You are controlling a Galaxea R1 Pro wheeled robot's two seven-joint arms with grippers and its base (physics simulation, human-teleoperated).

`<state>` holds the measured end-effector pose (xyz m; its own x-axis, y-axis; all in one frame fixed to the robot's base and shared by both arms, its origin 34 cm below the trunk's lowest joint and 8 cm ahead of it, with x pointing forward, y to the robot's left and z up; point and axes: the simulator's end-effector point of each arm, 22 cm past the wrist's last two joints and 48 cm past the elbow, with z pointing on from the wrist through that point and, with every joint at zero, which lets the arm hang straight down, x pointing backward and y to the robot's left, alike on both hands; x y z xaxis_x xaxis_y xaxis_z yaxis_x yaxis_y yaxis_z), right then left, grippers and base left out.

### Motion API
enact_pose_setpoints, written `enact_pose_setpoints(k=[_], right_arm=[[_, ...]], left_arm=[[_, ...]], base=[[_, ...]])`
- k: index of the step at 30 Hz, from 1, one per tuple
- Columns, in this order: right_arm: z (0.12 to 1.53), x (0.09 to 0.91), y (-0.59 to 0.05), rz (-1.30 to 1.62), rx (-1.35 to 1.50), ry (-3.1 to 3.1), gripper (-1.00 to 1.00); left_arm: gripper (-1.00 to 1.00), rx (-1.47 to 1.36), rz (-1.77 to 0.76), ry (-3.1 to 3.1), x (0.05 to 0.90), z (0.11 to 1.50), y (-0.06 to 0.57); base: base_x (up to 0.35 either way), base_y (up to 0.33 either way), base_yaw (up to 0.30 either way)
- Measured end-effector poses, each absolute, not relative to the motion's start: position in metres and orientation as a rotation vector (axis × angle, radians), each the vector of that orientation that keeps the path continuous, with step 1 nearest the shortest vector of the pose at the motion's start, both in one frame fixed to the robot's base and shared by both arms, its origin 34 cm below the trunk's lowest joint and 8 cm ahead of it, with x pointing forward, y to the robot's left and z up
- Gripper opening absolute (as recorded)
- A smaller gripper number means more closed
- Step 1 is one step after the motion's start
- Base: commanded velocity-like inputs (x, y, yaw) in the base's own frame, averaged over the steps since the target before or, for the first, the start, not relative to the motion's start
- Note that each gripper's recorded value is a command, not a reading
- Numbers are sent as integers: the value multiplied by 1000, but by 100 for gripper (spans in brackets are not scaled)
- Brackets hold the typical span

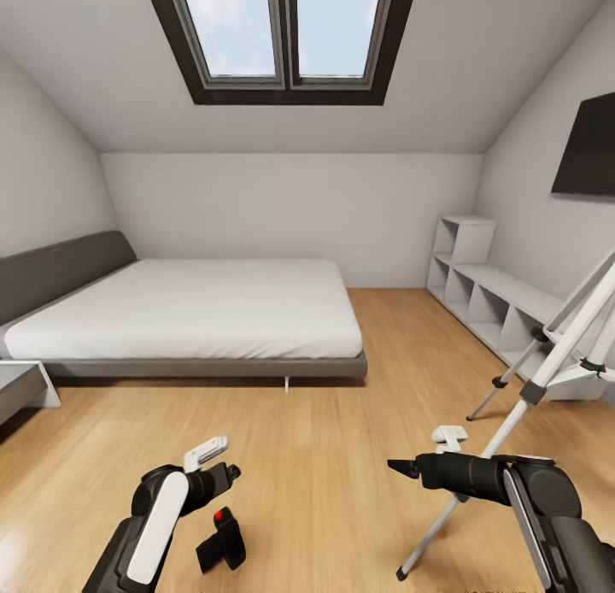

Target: Attach the digital camera to the camera tripod in the bedroom.

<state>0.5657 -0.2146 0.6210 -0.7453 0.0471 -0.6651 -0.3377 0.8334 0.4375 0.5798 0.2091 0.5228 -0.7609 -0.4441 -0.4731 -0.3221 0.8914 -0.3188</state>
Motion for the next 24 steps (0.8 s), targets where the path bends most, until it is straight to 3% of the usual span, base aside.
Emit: enact_pose_setpoints(k=[24], right_arm=[[571, 553, -221, 712, -202, 2307, 100]], left_arm=[[100, -554, -233, 2505, 565, 469, 217]], base=[[0, 0, 0]])
